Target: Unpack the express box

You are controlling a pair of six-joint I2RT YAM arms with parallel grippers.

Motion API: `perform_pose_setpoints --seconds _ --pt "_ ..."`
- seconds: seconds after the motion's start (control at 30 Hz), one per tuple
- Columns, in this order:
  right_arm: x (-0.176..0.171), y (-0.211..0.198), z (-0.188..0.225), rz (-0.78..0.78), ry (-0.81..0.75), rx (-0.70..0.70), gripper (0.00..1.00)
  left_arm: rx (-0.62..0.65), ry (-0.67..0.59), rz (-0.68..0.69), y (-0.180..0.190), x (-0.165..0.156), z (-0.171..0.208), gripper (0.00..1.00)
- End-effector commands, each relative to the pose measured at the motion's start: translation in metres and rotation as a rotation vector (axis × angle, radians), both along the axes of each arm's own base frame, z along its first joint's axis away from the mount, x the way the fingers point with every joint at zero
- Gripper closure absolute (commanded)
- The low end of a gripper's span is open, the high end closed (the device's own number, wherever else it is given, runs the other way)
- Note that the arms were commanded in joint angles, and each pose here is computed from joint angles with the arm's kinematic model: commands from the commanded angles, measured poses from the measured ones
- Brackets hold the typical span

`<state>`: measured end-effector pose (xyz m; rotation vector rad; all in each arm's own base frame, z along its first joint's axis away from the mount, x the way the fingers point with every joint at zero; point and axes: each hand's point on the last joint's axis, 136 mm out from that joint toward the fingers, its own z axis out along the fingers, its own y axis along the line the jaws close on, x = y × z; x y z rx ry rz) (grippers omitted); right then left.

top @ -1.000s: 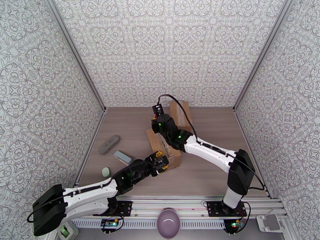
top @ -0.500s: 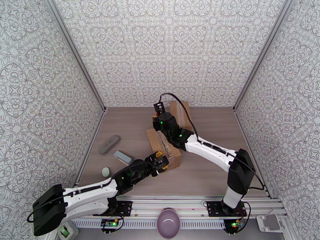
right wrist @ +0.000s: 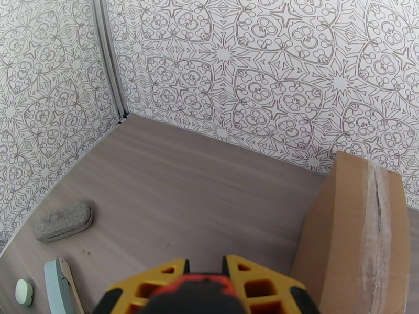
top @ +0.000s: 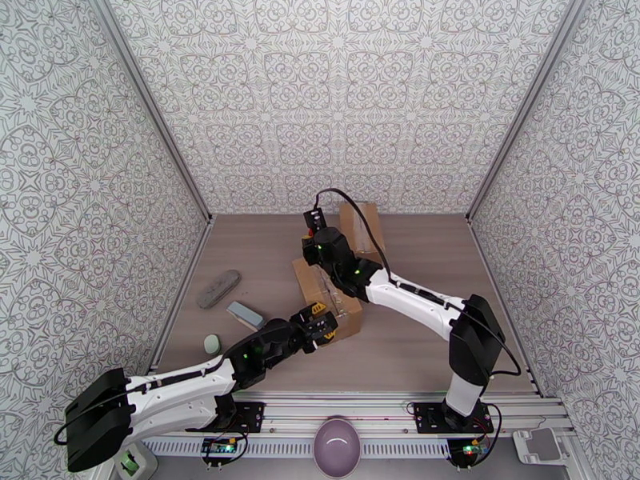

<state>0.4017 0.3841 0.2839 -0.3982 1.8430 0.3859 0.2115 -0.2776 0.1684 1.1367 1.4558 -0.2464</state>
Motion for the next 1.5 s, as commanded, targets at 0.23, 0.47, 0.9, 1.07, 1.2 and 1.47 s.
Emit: perform_pose_setpoints --seconds 0.23,0.47,0.9,1.07,1.2,1.47 --pt "0.006 -0.005 0.003 -0.025 -0.034 -0.023 1.00 0.053 0.041 0.006 0.004 -0.003 -0.020 0.45" --pt "0.003 -0.009 -0.006 -0.025 -0.012 -0.039 1.00 0.046 0.035 0.027 0.005 0.000 -0.018 0.45" --pt "-0.008 -0.019 -0.011 -0.036 0.043 -0.025 1.00 0.015 0.013 0.085 0.006 0.010 -0.010 0.46" --pt "-0.012 -0.024 -0.012 -0.045 0.056 -0.027 1.00 0.011 0.009 0.114 0.009 0.014 -0.009 0.46" --pt "-0.014 -0.026 -0.015 -0.043 0.069 -0.031 1.00 0.004 0.006 0.133 0.012 0.016 -0.008 0.46" --pt "-0.021 -0.031 -0.015 -0.039 0.084 -0.024 1.00 -0.006 0.000 0.160 0.013 0.020 -0.006 0.47"
